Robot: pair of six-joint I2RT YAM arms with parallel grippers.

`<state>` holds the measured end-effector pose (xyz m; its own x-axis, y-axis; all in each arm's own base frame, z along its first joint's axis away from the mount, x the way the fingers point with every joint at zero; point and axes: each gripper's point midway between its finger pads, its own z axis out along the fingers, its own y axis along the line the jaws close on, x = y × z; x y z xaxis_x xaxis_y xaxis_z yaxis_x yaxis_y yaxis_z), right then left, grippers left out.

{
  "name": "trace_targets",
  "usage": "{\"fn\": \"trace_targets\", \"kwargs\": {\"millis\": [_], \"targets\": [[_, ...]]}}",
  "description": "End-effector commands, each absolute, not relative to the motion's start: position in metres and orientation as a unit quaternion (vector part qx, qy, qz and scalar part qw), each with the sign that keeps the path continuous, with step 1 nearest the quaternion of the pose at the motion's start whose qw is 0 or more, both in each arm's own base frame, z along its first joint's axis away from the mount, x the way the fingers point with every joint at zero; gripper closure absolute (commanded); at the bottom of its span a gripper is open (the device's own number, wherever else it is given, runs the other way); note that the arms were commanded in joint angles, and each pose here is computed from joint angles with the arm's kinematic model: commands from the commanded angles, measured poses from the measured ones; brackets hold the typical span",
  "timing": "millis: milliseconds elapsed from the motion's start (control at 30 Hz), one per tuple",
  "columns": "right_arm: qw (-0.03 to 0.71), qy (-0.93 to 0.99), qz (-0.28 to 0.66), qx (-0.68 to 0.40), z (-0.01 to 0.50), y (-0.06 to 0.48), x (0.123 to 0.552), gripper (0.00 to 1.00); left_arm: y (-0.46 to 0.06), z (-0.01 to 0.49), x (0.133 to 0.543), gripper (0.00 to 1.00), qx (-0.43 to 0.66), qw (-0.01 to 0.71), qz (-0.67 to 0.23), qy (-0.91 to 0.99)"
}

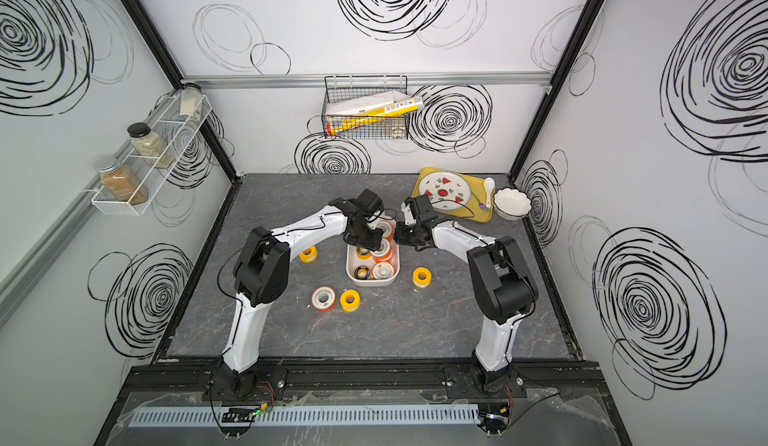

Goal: Put the sealing tape into the storage box
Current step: Place the sealing tape in the storage box.

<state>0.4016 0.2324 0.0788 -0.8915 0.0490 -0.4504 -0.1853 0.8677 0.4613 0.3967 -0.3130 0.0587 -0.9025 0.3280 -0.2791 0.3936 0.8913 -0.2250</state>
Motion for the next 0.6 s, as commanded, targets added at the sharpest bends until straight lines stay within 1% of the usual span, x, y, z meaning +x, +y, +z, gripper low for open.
{"fn": "trace_targets", "kwargs": {"millis": [0, 167, 300, 567], "targets": [[0.228, 0.937, 0.261, -0.046, 0.078, 0.235, 0.401, 0.78, -0.321, 0.059, 0.401, 0.65, 0.185, 0.119, -0.144, 0.965], [0.229, 0.937, 0.260, -0.047, 0.079, 0.235, 0.401, 0.78, -0.323, 0.058, 0.402, 0.64, 0.183, 0.118, -0.149, 0.965], [0.230, 0.937, 0.259, -0.048, 0.080, 0.235, 0.401, 0.78, -0.324, 0.058, 0.402, 0.59, 0.181, 0.118, -0.150, 0.965], [0.233, 0.937, 0.255, -0.051, 0.083, 0.234, 0.402, 0.78, -0.324, 0.069, 0.406, 0.59, 0.181, 0.130, -0.150, 0.963]]}}
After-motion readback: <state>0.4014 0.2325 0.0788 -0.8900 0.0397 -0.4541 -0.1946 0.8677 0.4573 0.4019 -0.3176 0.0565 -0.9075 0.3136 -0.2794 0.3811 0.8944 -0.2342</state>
